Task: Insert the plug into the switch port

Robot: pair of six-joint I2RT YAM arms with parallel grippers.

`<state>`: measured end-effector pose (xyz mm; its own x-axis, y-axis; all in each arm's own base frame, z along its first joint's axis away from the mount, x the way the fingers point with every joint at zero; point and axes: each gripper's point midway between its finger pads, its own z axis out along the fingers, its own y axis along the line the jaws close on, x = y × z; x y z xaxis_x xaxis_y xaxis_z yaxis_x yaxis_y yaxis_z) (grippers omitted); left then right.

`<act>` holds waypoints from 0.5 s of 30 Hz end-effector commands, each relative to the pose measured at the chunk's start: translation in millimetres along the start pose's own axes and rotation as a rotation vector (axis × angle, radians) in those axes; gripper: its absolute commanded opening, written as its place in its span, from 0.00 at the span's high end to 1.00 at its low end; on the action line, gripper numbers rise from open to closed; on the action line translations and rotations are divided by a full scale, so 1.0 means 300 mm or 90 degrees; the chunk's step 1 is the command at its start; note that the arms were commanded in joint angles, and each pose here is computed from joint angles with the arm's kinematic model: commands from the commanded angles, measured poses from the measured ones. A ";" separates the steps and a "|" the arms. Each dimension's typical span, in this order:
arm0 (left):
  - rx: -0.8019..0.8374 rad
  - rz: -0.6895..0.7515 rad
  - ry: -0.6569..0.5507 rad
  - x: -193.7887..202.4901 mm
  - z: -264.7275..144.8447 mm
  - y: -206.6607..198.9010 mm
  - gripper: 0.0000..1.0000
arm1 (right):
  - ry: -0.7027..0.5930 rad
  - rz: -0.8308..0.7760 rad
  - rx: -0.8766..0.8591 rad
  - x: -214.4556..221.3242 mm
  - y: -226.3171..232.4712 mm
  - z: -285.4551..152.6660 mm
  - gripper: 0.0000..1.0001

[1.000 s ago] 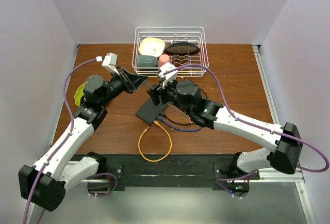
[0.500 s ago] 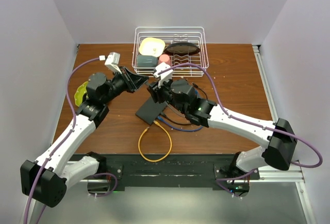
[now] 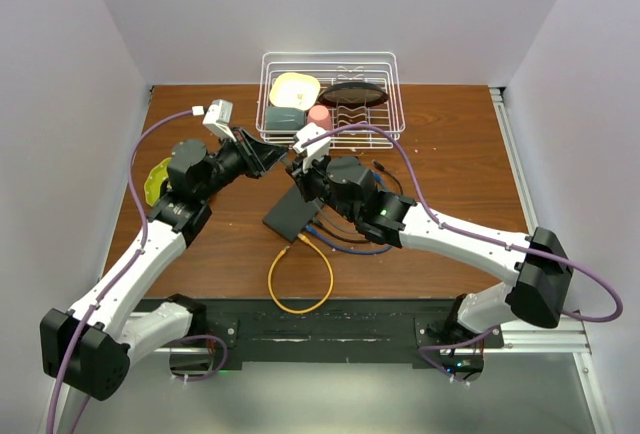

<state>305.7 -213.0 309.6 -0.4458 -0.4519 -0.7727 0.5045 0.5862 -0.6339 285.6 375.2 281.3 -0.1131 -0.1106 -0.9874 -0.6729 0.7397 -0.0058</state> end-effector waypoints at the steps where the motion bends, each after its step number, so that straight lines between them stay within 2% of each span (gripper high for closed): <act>1: 0.043 0.024 -0.020 -0.054 0.000 -0.066 0.92 | -0.052 0.014 0.033 -0.103 -0.032 0.006 1.00; 2: 0.041 0.030 -0.021 -0.055 -0.001 -0.064 0.78 | -0.052 0.014 0.033 -0.103 -0.033 0.002 1.00; 4: 0.029 0.035 -0.026 -0.058 -0.004 -0.053 0.62 | -0.048 0.011 0.038 -0.094 -0.040 -0.004 1.00; 5: 0.023 0.043 -0.027 -0.058 -0.005 -0.045 0.48 | -0.047 0.008 0.039 -0.087 -0.043 -0.008 1.00; 7: 0.012 0.049 -0.023 -0.055 -0.007 -0.034 0.39 | -0.041 0.003 0.047 -0.073 -0.054 -0.012 1.00; 8: 0.005 0.055 -0.023 -0.059 -0.008 -0.028 0.29 | -0.035 -0.003 0.048 -0.057 -0.055 -0.014 1.00; 10: -0.023 0.057 -0.030 -0.073 -0.014 -0.010 0.21 | -0.030 -0.008 0.051 -0.045 -0.060 -0.021 1.00; 13: -0.072 0.050 -0.060 -0.093 -0.034 0.031 0.00 | -0.019 -0.015 0.057 -0.021 -0.071 -0.035 1.00; 15: -0.104 0.048 -0.091 -0.108 -0.054 0.061 0.00 | -0.019 -0.016 0.063 -0.020 -0.082 -0.047 1.00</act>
<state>311.5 -200.9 300.6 -0.4201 -0.4287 -0.7998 0.4575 0.6611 -0.5947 291.8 363.2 270.5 -0.1152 -0.1404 -0.9834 -0.6326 0.7737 -0.0363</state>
